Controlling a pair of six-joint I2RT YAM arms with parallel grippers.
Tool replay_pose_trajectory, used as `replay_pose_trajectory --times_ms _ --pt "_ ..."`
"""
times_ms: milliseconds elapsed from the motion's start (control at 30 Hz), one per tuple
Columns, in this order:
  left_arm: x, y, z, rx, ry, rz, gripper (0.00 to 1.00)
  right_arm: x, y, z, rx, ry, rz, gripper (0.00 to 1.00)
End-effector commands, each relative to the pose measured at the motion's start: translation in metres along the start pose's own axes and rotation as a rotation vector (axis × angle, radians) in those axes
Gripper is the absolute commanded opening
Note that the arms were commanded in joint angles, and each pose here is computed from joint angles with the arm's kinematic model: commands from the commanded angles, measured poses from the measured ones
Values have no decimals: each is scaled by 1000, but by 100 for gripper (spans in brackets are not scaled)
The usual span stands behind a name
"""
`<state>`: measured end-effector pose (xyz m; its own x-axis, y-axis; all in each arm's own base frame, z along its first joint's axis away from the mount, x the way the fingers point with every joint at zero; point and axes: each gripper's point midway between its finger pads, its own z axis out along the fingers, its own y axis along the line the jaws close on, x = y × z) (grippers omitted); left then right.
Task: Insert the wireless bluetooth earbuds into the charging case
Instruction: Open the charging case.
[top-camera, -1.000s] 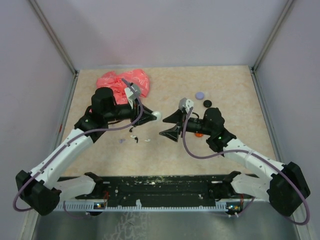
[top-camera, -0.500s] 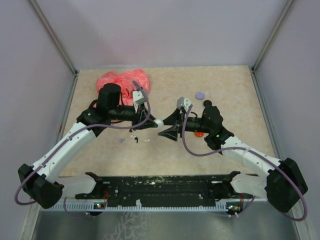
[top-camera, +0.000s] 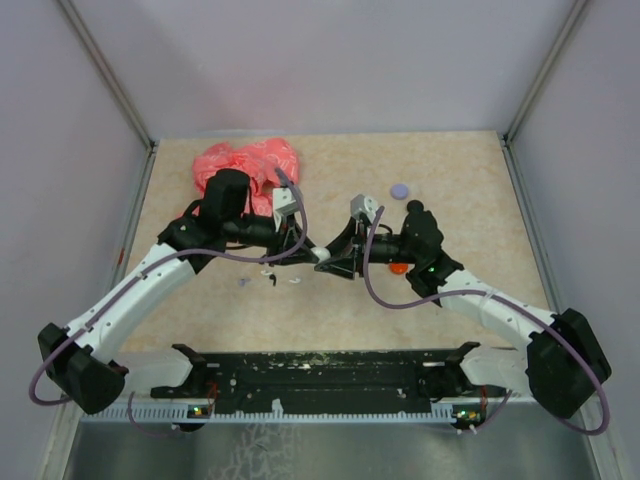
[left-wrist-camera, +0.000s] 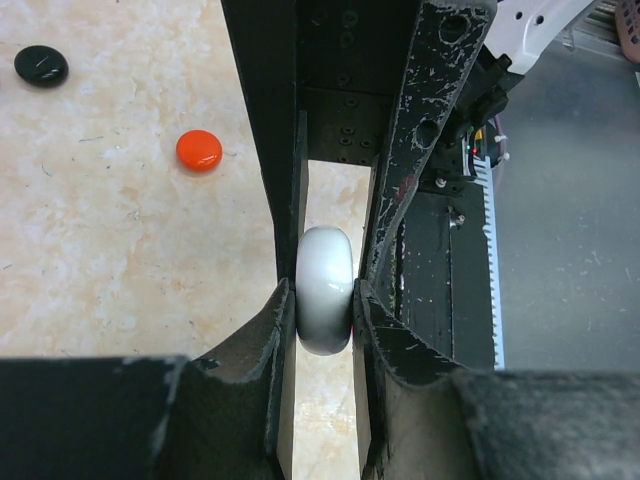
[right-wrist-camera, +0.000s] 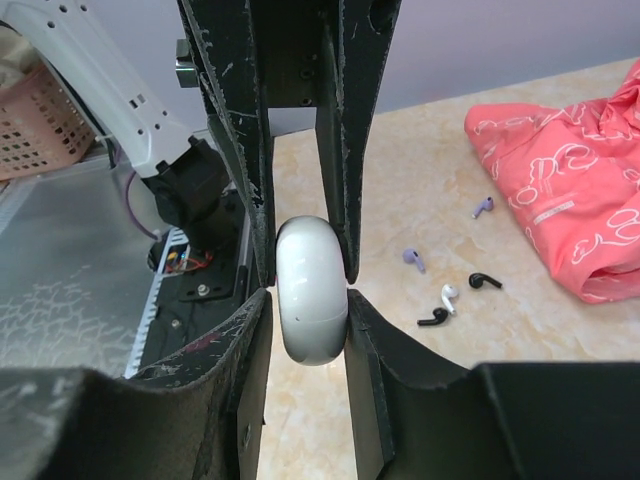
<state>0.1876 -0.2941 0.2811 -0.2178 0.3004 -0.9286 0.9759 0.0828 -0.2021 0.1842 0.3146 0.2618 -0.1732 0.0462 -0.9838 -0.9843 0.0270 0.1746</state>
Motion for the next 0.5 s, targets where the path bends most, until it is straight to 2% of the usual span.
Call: replay_pose_trajectory --times_ms 0,133,300,400,467 --pt "-15 -6 -2 18 -27 60 5 -26 6 3 -48 -50 -68 34" --pt "-16 -7 -3 21 -29 66 5 -24 7 2 -48 -48 -66 33" --pt "-16 -6 -3 14 -28 69 4 -24 9 2 -57 -50 -67 24" --pt "-16 -5 -4 0 -30 71 5 -22 10 2 -67 -46 -61 13" --pt "-19 -5 -5 -9 -40 77 12 -20 11 1 -74 -42 -57 4"
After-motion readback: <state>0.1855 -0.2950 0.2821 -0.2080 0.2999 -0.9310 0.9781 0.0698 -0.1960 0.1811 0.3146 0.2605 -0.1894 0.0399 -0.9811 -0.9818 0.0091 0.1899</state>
